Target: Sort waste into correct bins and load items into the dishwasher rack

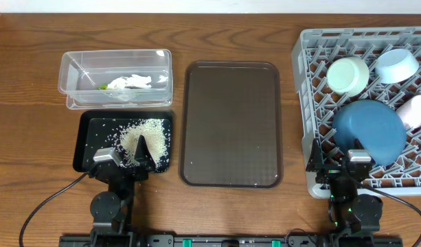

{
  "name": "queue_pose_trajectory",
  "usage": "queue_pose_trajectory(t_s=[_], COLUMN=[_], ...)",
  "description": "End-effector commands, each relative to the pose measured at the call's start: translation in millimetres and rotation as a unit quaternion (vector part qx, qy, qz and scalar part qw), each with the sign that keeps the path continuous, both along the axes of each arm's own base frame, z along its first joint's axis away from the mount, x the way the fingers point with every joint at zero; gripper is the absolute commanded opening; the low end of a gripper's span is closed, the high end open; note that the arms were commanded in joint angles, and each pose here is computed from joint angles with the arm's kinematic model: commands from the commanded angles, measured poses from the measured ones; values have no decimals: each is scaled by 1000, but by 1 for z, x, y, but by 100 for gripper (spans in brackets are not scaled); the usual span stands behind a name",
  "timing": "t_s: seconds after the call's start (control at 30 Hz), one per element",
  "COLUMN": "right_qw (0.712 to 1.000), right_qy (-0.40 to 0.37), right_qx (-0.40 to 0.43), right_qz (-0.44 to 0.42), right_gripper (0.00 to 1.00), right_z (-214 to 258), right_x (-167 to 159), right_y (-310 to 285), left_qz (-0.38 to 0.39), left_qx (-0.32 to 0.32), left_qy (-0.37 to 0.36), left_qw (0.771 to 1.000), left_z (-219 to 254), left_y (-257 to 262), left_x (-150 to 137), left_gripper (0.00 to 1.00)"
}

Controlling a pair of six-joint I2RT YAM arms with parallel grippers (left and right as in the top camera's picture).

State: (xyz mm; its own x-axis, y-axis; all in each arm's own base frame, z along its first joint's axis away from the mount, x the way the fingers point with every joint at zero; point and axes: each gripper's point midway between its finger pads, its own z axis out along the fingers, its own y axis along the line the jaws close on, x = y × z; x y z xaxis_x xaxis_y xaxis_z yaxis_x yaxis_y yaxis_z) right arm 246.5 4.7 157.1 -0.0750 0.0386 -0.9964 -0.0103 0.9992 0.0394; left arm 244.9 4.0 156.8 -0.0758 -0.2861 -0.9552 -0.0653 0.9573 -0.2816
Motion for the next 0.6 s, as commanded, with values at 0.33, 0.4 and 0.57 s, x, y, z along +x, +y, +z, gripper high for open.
queue_pose_trajectory(t_s=[0.33,0.4,0.57], right_qw=[1000,1000,1000], right_qy=[-1,-1,-1], right_qx=[3,3,3], right_qz=[1,1,1], right_gripper=[99,99,99], right_z=[0,0,0], right_x=[0,0,0], right_y=[1,1,1], left_qz=[9,9,9], left_qx=[13,13,13], left_qy=[32,32,32], left_qw=[999,999,999], left_z=[-20,-20,-20], left_y=[4,4,4], left_x=[-1,-1,-1], left_gripper=[93,93,93])
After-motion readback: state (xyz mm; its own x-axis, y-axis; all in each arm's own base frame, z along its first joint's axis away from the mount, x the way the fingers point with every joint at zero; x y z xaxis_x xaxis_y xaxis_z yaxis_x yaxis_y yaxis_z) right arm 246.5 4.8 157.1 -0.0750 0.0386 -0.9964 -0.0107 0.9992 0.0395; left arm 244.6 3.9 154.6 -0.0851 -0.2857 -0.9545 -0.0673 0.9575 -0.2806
